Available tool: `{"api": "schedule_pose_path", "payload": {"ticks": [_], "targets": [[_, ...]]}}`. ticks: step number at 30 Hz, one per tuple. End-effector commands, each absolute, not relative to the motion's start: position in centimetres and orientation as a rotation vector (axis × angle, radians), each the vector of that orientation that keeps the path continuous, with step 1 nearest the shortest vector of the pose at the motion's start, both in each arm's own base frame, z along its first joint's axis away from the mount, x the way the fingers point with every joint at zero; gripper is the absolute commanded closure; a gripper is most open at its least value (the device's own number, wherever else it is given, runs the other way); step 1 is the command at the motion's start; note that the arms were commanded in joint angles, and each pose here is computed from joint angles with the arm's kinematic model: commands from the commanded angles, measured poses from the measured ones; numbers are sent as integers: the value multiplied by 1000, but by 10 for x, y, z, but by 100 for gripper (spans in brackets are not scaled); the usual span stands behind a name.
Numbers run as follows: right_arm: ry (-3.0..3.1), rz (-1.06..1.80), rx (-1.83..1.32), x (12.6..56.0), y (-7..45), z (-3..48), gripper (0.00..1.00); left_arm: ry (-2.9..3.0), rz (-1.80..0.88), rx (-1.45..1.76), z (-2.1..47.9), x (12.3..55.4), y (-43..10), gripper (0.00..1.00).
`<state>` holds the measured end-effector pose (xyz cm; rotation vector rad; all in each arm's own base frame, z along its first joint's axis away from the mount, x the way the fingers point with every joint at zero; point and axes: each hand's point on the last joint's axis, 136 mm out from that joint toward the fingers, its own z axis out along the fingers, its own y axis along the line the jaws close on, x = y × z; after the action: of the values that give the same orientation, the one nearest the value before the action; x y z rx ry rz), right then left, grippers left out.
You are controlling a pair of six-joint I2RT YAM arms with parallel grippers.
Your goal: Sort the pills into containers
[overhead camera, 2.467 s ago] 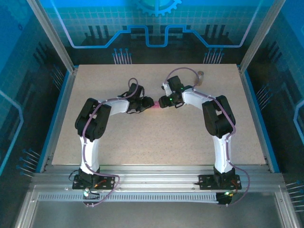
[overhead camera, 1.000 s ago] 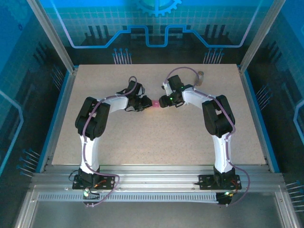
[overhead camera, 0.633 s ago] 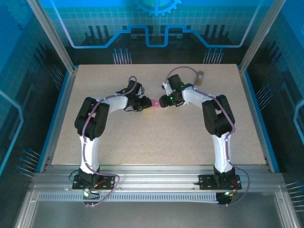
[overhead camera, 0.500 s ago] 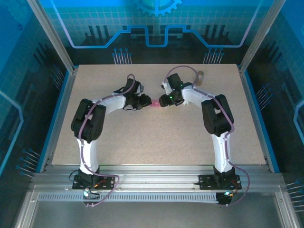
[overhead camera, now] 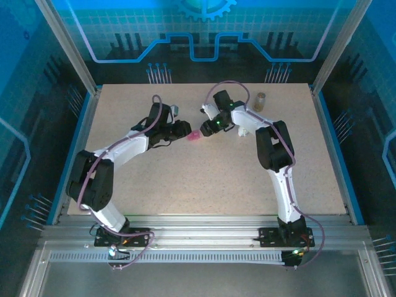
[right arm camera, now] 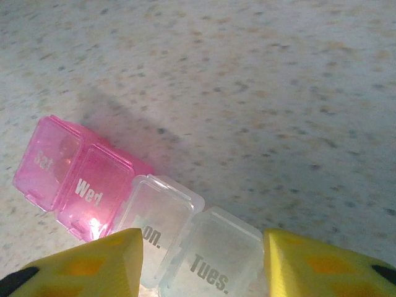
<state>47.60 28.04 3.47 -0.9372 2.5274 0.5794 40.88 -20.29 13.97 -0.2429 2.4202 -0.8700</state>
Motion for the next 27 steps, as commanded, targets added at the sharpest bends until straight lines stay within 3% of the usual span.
{"api": "schedule_pose_path", "payload": {"ticks": [1,6,11,17,22,27], "targets": [[2679,734,-1134,414,289,-5,49,2388,-765,-225,147,401,-183,66],[2652,899,-1223,388,301,16,49,2327,-678,-138,156,395,-171,66],[2728,749,-1275,385,287,18,48,2251,-598,52,165,399,-172,65],[2652,770,-1064,410,286,56,41,2058,-446,423,167,393,-182,60],[2589,894,-936,415,300,87,42,1826,-382,649,167,383,-191,59],[2584,880,-734,421,297,98,43,1883,-391,751,154,382,-201,51]]}}
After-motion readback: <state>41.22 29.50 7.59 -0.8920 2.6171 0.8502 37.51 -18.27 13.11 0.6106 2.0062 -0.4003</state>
